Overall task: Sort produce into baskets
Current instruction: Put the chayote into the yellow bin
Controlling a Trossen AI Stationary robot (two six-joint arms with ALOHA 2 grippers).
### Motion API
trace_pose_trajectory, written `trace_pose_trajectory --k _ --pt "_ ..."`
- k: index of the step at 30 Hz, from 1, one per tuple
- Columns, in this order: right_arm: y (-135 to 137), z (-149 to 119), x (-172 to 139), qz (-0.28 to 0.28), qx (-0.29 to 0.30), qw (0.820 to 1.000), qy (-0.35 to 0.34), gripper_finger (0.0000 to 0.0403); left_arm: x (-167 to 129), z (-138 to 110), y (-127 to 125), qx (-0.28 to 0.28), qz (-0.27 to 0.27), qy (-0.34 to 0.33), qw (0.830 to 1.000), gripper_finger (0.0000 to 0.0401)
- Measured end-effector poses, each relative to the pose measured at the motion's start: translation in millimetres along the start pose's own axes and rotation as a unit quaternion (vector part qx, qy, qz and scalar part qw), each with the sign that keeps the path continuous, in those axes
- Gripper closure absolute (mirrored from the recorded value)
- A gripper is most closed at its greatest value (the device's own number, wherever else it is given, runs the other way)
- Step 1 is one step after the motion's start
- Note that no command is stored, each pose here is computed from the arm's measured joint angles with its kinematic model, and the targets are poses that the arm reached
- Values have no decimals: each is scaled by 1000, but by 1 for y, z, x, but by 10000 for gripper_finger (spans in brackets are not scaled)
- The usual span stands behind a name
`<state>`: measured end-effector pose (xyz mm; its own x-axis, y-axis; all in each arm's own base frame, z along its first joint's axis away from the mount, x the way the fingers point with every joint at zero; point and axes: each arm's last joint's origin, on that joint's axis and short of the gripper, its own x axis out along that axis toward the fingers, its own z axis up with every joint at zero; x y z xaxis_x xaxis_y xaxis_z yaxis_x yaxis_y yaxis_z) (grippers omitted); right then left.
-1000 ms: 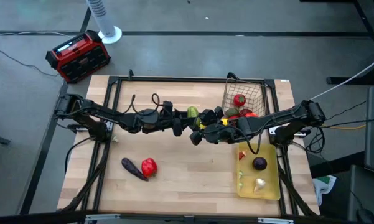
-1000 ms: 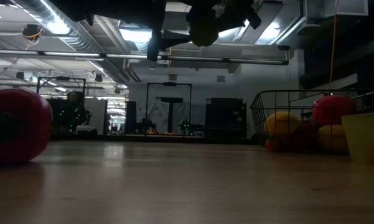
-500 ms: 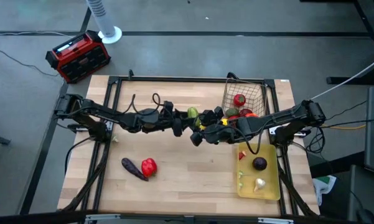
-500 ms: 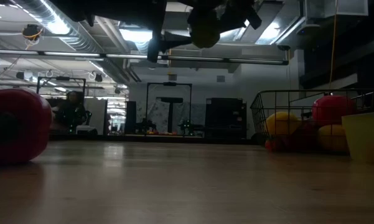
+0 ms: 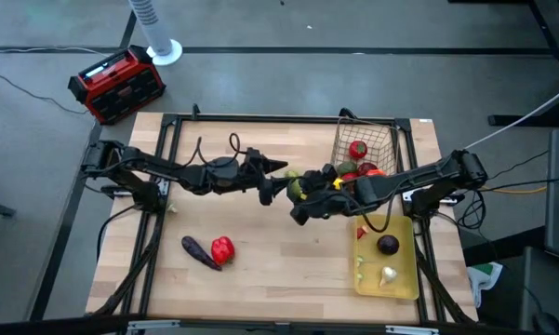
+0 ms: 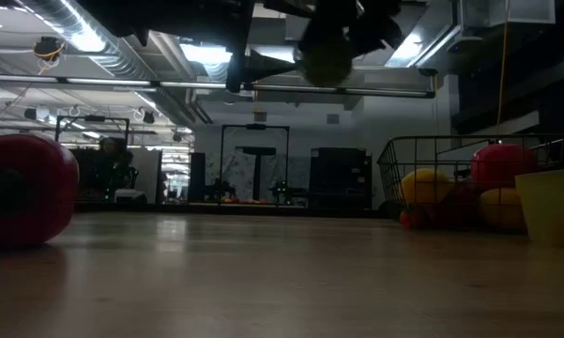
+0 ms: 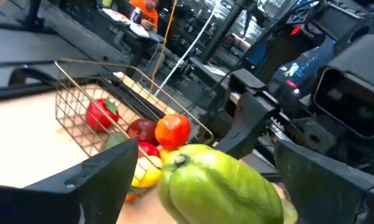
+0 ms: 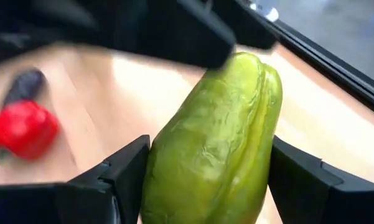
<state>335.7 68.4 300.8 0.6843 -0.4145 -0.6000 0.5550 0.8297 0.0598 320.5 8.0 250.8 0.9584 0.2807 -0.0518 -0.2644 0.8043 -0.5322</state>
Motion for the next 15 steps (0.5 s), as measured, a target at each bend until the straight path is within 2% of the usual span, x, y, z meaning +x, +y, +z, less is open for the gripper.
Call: trace_pose_trajectory --k 3,6,10,15 --pt "-7 -7 -5 -18 -24 999 38 137 1 1 2 14 3 -2 1000 20" --pt "-13 -15 -11 -14 -40 994 98 137 1 2 4 17 5 -3 1000 17" --pt "-16 -31 -19 0 -52 979 198 137 1 2 5 16 9 0 1000 20" --pt "-18 -48 -34 -19 -67 958 277 136 1 0 5 19 12 11 1000 17"
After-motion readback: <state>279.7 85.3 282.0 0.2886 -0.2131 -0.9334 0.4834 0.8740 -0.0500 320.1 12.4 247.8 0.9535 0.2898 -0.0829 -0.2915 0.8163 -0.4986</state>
